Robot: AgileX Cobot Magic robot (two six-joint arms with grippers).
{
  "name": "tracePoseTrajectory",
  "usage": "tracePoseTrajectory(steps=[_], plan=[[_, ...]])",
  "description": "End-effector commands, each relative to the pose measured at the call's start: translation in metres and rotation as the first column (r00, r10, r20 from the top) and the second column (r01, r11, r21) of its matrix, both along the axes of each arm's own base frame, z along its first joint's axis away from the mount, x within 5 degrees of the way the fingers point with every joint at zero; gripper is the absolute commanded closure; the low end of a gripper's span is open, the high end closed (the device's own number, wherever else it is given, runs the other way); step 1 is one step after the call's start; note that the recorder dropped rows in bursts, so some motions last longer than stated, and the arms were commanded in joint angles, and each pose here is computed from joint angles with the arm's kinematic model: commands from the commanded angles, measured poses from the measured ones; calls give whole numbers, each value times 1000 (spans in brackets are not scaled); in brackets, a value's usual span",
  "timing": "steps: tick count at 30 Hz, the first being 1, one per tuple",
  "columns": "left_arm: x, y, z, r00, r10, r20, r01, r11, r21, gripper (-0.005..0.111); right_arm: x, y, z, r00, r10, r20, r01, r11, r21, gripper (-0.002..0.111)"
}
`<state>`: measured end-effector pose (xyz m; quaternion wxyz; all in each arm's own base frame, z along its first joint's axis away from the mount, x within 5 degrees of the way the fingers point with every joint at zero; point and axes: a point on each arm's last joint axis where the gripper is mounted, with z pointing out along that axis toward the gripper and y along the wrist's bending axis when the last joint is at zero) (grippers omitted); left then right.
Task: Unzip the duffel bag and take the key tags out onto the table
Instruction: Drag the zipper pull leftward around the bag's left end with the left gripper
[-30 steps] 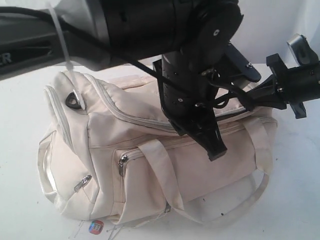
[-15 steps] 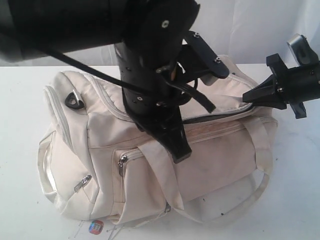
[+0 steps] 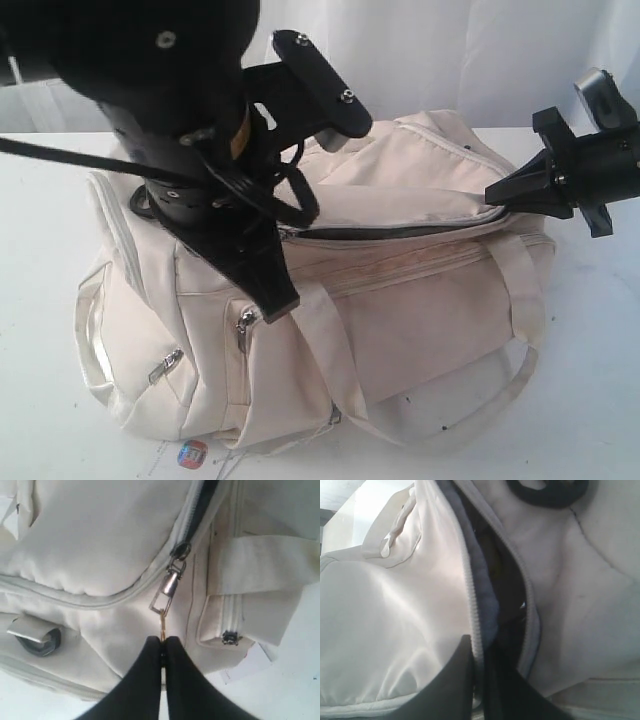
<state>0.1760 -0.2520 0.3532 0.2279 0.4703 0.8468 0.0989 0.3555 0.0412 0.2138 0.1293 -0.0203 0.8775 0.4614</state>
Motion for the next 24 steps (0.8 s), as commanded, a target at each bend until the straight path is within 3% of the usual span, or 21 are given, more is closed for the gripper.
tracePoseTrajectory(steps=[1,7,12,17,24], plan=[[-7,21,3,998,68,4,-68,995,72,107,1,-2,1,1000,-22,4,22,1000,8,108],[-11,41,-4,992,114,50,-119,987,109,107,1,-2,1,1000,-20,3,20,1000,8,108],[-9,59,-5,972,160,172,-185,973,140,107,1,-2,1,1000,-20,3,20,1000,8,108],[-5,68,-22,956,149,252,-210,948,239,107,1,-3,0,1000,-19,3,19,1000,4,108],[-2,72,-28,935,161,316,-249,933,261,107,1,-3,0,1000,-18,3,18,1000,4,108]])
